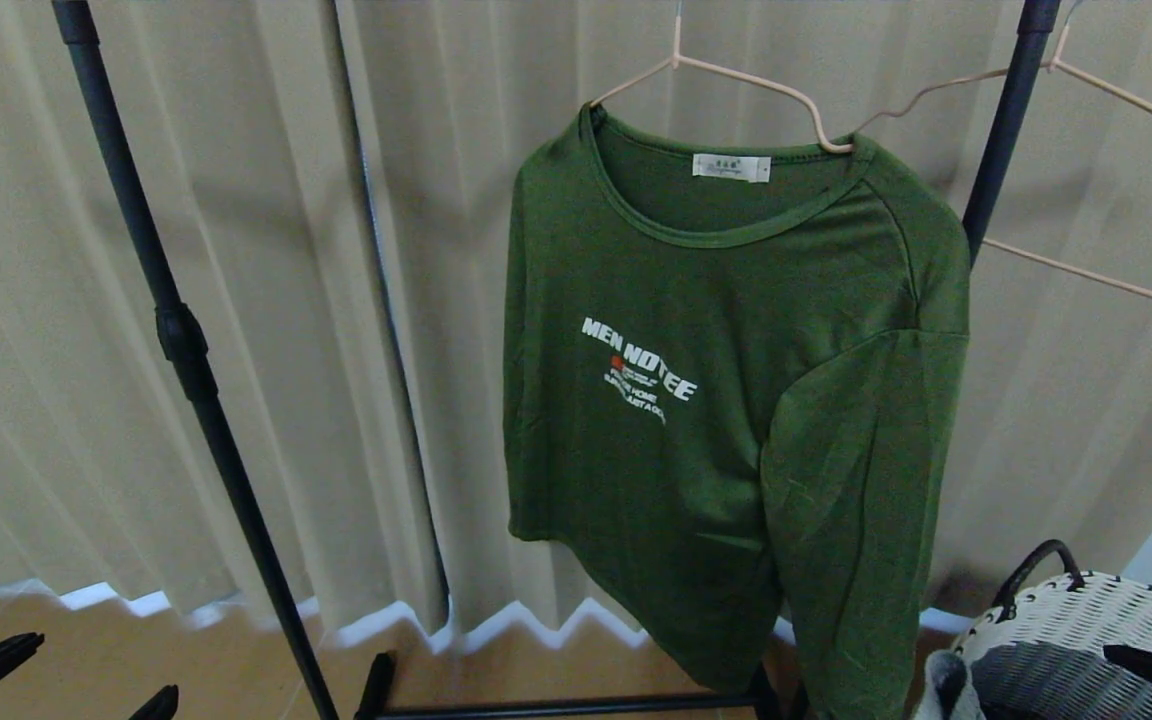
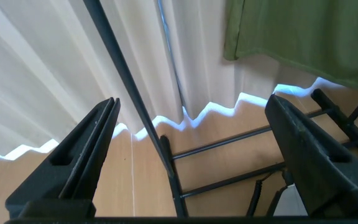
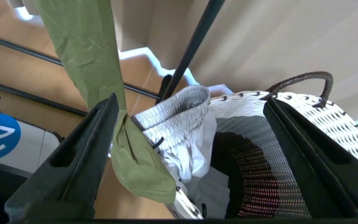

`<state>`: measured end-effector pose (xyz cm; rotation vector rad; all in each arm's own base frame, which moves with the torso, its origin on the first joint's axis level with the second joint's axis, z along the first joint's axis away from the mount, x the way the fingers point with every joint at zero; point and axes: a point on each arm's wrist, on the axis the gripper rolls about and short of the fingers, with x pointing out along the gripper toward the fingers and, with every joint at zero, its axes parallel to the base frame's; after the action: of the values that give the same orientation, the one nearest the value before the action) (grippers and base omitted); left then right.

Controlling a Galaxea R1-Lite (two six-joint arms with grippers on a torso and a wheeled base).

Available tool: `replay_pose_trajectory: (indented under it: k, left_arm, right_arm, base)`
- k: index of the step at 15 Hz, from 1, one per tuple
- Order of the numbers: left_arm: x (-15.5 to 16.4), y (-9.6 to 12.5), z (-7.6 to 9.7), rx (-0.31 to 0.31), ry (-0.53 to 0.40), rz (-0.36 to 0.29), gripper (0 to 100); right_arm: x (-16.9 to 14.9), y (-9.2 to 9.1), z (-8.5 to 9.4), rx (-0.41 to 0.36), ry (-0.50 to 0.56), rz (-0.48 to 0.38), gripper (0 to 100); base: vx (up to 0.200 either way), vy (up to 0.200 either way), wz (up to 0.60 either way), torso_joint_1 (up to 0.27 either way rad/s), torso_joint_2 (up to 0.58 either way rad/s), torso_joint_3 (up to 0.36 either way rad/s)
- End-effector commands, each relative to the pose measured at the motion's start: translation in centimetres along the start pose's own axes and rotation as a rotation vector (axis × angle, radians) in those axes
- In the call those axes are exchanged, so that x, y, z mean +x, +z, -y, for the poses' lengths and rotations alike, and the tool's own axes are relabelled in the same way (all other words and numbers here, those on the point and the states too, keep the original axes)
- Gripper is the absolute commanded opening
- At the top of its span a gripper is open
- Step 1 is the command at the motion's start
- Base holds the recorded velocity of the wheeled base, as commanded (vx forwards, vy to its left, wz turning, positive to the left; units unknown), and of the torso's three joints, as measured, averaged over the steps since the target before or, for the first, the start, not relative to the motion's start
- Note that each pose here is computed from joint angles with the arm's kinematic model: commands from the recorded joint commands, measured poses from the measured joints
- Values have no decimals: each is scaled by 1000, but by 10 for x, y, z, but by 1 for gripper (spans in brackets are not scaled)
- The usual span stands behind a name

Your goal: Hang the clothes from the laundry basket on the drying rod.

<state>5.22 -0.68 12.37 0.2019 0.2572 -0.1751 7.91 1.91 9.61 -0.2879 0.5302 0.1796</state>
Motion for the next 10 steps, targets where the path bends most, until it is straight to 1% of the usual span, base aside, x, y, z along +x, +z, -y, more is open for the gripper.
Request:
replay_pose_trajectory:
  k: [1, 10]
  left_arm:
    - [0, 0, 0, 0, 0, -1, 100]
    - [0, -1, 0, 8, -2, 0, 100]
  right_arm:
    - [-1, -1, 0, 0, 0, 2, 100]
    - [0, -2, -1, -2, 5, -11, 100]
  base:
    - [0, 0, 0, 0, 0, 0]
    - [0, 0, 0, 0, 0, 0]
